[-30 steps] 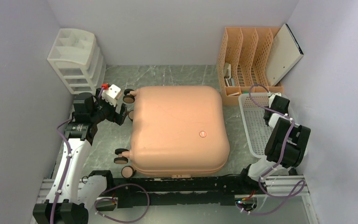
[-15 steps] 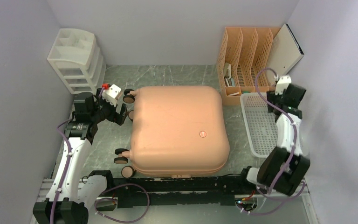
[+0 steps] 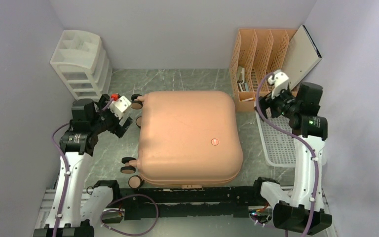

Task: Open, take out, and arrange the luggage
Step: Adjust the bin at the center of the board.

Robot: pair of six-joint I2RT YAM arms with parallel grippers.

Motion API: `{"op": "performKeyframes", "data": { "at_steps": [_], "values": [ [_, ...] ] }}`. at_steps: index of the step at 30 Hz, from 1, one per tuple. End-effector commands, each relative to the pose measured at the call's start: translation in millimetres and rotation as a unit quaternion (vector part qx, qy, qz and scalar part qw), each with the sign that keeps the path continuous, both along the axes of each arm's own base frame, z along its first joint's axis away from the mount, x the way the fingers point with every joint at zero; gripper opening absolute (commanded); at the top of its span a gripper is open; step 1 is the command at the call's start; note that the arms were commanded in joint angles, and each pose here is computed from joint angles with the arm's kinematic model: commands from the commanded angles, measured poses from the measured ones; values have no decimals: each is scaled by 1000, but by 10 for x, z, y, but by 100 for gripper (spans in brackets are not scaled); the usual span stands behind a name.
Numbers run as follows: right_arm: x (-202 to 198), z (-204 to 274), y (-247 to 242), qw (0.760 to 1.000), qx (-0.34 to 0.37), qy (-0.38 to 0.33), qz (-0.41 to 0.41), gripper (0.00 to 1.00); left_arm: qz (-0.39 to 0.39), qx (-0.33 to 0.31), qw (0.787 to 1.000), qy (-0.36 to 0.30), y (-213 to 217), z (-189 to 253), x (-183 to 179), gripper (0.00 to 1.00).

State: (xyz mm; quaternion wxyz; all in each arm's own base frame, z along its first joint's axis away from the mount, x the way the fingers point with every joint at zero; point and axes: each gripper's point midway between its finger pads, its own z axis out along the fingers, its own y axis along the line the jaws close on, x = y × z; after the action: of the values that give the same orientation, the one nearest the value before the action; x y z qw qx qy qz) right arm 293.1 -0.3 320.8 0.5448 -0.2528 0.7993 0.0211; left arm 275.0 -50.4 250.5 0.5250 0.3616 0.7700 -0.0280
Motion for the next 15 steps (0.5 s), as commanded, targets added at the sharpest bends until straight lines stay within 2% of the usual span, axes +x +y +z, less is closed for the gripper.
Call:
{"op": "performKeyframes", "data": {
  "at_steps": [1, 6, 10, 15],
  "values": [
    [-353, -390, 415, 992, 15, 75, 105, 84, -48, 47, 998, 2, -11, 65, -264, 96],
    [-485, -789, 480, 982, -3, 137, 130, 84, -86, 59, 994, 14, -75, 85, -477, 96],
    [-504, -1039, 481, 979, -26, 164, 121, 84, -83, 60, 995, 9, -68, 76, -514, 97],
    [-590, -1280, 719, 968, -16, 198, 150, 83, -87, 54, 994, 30, -85, -58, -513, 96]
  ]
}}
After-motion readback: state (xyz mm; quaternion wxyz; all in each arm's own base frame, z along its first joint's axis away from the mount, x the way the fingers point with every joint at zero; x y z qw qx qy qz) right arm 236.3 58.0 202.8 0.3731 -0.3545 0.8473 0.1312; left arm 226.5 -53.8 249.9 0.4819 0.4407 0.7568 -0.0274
